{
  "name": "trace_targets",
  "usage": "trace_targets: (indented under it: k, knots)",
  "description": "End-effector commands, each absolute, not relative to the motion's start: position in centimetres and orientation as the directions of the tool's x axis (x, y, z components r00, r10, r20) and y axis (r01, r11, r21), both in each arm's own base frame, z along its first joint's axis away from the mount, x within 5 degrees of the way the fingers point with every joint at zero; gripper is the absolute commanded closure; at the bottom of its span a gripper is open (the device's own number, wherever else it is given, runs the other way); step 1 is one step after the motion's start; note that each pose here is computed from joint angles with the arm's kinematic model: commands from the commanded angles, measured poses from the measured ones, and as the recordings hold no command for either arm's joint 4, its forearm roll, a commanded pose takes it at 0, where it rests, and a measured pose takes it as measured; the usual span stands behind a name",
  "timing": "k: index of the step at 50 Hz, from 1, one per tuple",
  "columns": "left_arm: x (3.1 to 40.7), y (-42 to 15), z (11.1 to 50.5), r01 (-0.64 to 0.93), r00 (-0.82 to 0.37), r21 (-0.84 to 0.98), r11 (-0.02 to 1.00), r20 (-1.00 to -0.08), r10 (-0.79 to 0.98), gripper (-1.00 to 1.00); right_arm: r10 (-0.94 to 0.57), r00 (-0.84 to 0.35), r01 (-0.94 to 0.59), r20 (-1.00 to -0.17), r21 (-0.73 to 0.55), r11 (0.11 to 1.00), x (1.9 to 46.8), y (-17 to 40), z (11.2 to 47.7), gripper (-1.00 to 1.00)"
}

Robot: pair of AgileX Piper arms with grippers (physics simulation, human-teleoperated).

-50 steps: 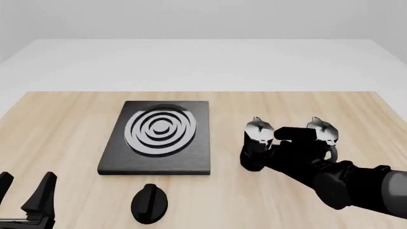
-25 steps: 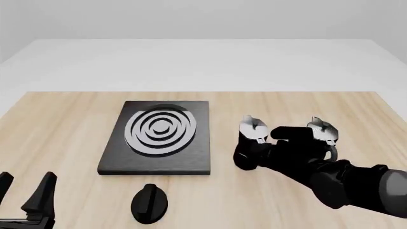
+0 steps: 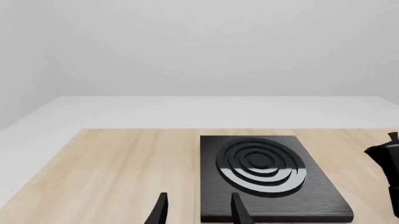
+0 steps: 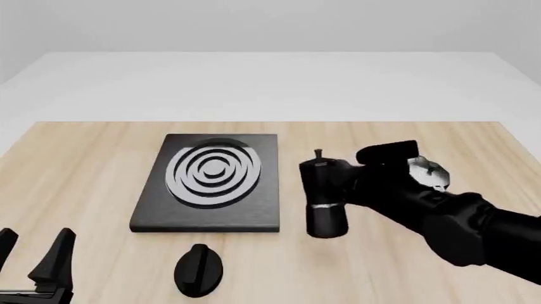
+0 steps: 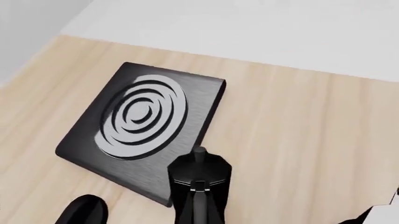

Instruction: Put both moka pots on the stove.

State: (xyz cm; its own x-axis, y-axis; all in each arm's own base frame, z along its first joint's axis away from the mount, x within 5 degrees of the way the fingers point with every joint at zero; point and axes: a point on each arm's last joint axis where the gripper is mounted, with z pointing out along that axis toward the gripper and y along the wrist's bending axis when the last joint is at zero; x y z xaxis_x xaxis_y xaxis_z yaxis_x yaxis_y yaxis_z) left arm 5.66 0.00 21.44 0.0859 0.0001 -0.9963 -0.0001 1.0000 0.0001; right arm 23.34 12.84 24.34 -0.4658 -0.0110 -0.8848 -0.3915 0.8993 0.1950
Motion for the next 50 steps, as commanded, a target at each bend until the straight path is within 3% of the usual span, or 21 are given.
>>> trace_targets:
  k: [1,31,50]
  knots:
    - [5.7,0.0,21.4,0.0,0.086,0.0,1.0,-0.996,0.0,-1.0,-0.021,-0.359,-0.442,-0.933,0.15,0.884,23.8,13.5,28.5,1.0]
    - [5.7,0.0,21.4,0.0,0.086,0.0,1.0,-0.996,0.0,-1.0,-0.07,-0.155,-0.507,-0.985,0.019,0.861,31.3,18.6,34.7,1.0]
    - [5.7,0.0,21.4,0.0,0.086,0.0,1.0,-0.996,0.0,-1.0,-0.075,-0.124,-0.561,-0.989,0.007,0.828,37.5,25.5,34.9,1.0]
